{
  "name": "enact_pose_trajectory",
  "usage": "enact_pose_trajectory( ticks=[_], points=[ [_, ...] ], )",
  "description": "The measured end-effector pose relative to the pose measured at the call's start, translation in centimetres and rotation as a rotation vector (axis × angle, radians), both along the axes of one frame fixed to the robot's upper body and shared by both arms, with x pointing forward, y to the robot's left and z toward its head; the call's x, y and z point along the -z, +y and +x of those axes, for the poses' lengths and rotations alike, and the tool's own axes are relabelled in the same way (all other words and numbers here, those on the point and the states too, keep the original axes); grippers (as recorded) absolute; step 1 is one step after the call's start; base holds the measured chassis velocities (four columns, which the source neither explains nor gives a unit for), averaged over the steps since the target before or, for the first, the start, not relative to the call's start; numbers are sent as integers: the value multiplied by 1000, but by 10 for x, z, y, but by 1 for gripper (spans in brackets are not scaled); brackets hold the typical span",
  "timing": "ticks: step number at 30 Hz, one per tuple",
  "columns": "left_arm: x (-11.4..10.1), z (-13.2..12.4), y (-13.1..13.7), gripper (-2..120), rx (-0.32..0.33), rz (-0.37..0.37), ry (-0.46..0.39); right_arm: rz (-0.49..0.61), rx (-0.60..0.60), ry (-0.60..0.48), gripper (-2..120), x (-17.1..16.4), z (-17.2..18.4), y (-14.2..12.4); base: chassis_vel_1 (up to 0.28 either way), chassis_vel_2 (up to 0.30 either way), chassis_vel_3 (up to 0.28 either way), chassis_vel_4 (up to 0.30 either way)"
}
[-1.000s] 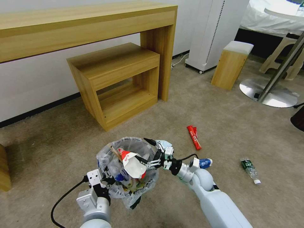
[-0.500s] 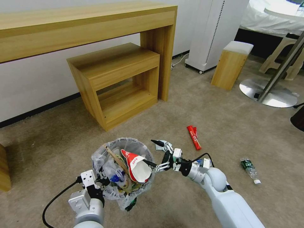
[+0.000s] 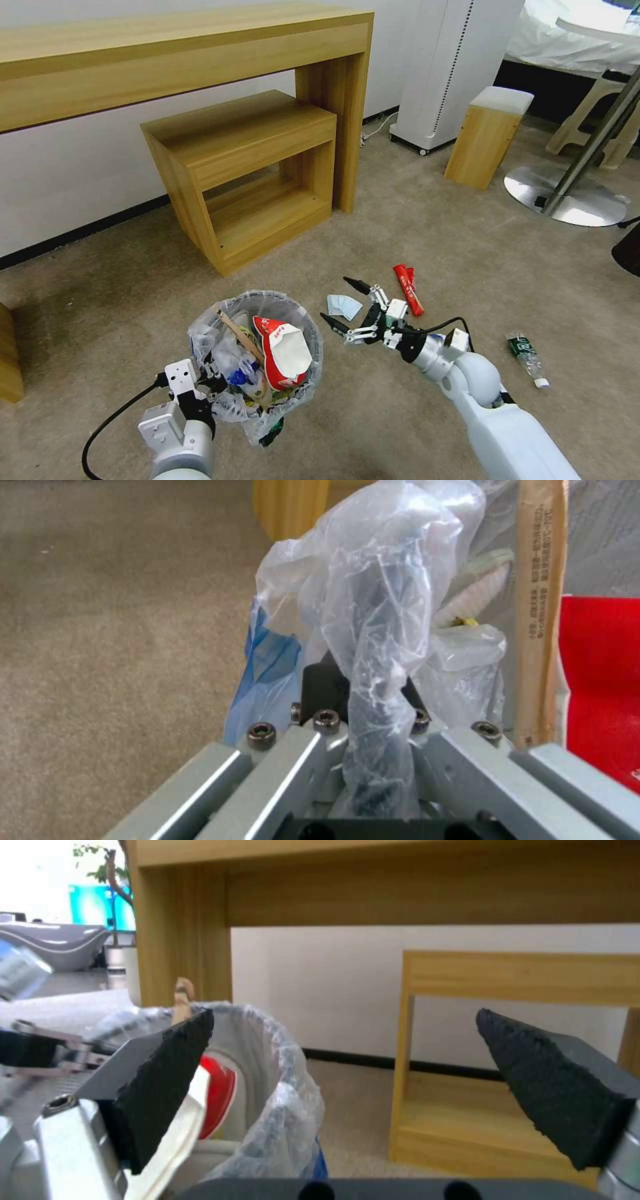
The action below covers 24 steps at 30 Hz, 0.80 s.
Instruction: Pick up the trash bin and place the garbage on the floor into it.
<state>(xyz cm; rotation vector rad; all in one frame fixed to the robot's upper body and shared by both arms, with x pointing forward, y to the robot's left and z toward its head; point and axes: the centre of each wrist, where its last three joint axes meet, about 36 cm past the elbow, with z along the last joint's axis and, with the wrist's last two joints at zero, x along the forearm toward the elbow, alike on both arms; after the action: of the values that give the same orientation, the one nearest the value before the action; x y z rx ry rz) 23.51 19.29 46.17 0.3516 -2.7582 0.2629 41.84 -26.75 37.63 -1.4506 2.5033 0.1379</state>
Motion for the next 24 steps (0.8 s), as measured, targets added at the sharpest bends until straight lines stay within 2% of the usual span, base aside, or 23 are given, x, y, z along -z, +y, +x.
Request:
enact_pose_trajectory(
  ticks=[4,5,6,8,9,10,12,13,14,17,24],
  points=[
    [-3,4,12,0,-22,7,9,21,81,-14,100,-14,-12,-6,0,0,0,0],
    [-7,5,19,0,-27,8,40,3,222,-24,100,-23,-17,-9,0,0,0,0],
    [-7,5,19,0,-27,8,40,3,222,-24,100,-23,-17,-9,0,0,0,0],
    [-11,5,24,0,-23,2,78,-37,378,-41,100,-28,-20,-15,0,0,0,0],
    [-13,4,27,0,-16,-23,134,-108,527,-71,100,-29,-26,-25,0,0,0,0],
    [-13,4,27,0,-16,-23,134,-108,527,-71,100,-29,-26,-25,0,0,0,0],
    [-15,4,27,0,-10,-60,185,-162,616,-91,100,-28,-34,-36,0,0,0,0],
    [-15,4,26,0,-6,-101,226,-183,659,-101,100,-27,-39,-43,0,0,0,0],
    [-15,4,26,0,-6,-101,226,-183,659,-101,100,-27,-39,-43,0,0,0,0],
    [-15,8,26,0,2,-174,299,-197,689,-111,100,-23,-48,-51,0,0,0,0],
    [-16,17,32,0,13,-198,315,-234,691,-115,100,-17,-58,-55,0,0,0,0]
  ],
)
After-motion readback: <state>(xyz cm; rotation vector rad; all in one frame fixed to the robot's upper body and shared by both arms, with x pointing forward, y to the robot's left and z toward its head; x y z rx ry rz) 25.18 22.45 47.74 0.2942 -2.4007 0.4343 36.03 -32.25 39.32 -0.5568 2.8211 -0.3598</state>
